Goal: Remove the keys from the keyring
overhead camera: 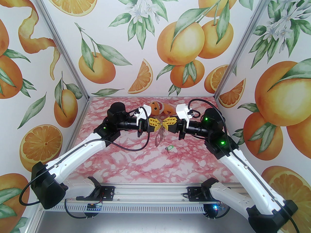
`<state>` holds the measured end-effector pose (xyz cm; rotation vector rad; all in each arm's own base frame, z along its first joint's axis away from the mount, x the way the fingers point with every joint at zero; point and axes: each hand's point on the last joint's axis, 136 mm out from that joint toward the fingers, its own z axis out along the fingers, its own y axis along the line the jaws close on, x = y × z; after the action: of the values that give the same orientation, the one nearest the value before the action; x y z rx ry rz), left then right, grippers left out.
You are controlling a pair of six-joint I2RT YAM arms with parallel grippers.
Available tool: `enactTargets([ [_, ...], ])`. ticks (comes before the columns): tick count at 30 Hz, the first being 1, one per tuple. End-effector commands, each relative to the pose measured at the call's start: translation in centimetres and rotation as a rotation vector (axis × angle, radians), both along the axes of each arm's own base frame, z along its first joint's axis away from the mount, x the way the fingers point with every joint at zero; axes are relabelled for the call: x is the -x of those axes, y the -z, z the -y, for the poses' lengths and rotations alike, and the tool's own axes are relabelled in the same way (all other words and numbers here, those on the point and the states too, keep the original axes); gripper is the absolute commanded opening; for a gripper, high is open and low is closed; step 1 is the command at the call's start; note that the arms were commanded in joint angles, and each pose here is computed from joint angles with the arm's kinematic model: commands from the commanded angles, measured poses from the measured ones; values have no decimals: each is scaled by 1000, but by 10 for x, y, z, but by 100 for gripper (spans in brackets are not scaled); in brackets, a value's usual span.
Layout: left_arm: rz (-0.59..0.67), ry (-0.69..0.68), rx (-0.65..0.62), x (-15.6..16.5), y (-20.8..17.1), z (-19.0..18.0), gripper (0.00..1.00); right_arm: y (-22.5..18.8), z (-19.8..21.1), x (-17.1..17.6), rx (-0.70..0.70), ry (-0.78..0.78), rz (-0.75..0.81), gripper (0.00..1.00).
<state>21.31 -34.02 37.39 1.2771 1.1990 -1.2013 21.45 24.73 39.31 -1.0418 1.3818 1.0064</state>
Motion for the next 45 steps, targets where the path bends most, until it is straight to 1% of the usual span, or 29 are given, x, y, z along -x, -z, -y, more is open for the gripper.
enactTargets([
  [1, 24, -5, 28, 3, -14, -9, 0, -20, 7, 1, -26, 46, 82, 0],
  [6, 14, -42, 82, 1, -28, -16, 0, -13, 10, 0, -10, 71, 82, 0],
  [16, -2, -101, 129, -3, -42, -21, 0, 6, 12, -2, 40, 87, 63, 0],
  [19, -2, -91, 159, -2, -48, -21, 0, 16, 11, -5, 64, 85, 44, 0],
  [23, -11, -78, 160, -3, -49, -18, 0, 23, 10, -9, 76, 95, 28, 0],
  [28, -2, -87, 179, -5, -52, -19, 0, 38, 15, -25, 114, 170, -12, 0],
  [31, 10, -78, 191, -4, -53, -19, 0, 46, 14, -29, 123, 180, -40, 0],
  [34, 8, -69, 175, -5, -49, -16, 0, 47, 13, -32, 119, 183, -69, 0],
  [36, 11, -71, 174, -6, -46, -16, 0, 40, 12, -30, 91, 175, -67, 0],
  [38, -1, -123, 150, -15, -39, -16, 0, 36, 14, -30, 69, 197, -56, 0],
  [40, -50, -200, 111, -31, -27, -18, 0, 38, 24, -43, 70, 295, -84, 0],
  [42, -91, -298, 74, -48, -7, -23, 0, 43, 32, -55, 46, 376, -177, 0],
  [44, -142, -383, 67, -65, 14, -31, 0, 56, 38, -65, 42, 443, -271, 0],
  [45, -179, -436, 54, -75, 27, -37, 0, 67, 44, -71, 42, 502, -319, 0],
])
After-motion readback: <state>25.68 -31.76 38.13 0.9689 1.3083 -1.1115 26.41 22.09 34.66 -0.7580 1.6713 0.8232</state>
